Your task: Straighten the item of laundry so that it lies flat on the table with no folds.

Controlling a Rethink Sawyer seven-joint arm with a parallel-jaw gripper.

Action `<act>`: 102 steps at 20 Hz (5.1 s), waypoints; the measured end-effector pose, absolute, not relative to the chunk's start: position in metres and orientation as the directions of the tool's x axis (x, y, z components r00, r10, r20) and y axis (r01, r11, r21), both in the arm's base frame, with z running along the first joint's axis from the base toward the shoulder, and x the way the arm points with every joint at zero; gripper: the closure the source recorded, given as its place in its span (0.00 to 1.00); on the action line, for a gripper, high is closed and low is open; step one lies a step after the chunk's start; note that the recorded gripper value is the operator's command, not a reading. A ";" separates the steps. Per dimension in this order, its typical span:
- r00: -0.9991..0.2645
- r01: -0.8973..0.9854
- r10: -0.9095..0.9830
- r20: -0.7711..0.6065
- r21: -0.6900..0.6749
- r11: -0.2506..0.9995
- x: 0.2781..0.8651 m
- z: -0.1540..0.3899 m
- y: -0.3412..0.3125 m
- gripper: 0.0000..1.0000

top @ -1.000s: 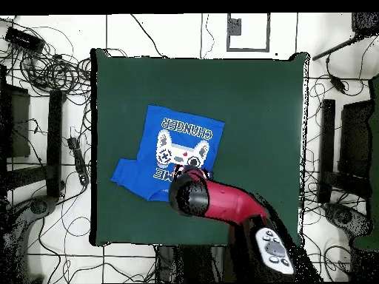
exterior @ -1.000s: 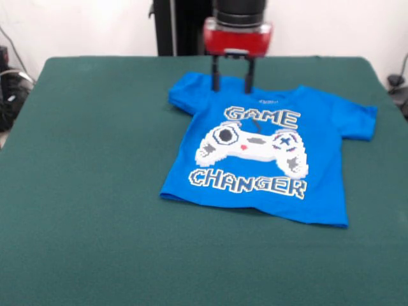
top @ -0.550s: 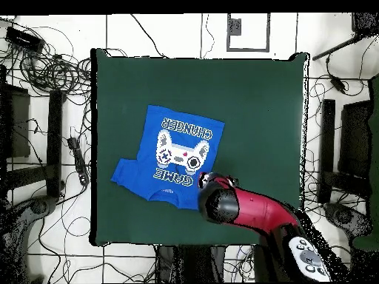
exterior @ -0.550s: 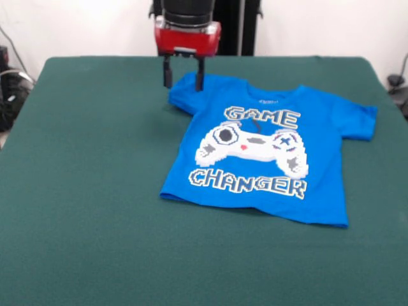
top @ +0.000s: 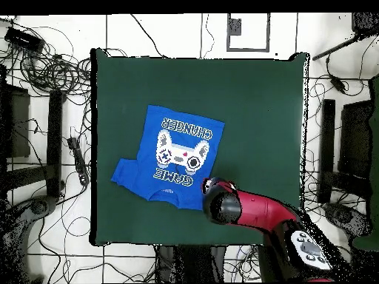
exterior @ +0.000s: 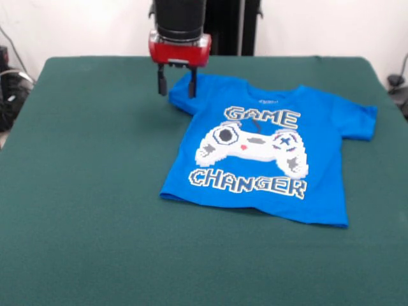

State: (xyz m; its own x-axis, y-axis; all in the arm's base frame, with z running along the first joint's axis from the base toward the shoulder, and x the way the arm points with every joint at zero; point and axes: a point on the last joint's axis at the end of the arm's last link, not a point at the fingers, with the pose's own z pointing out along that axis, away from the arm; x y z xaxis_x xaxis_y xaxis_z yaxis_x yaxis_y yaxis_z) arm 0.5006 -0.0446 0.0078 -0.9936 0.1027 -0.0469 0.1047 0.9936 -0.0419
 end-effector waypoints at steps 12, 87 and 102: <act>-0.998 0.046 0.046 0.031 -0.026 0.999 0.473 -0.034 -0.039 0.00; -0.994 -0.020 -0.028 0.106 0.076 0.997 0.481 -0.040 -0.067 1.00; -0.993 0.033 0.020 0.116 0.105 0.994 0.492 -0.039 -0.104 1.00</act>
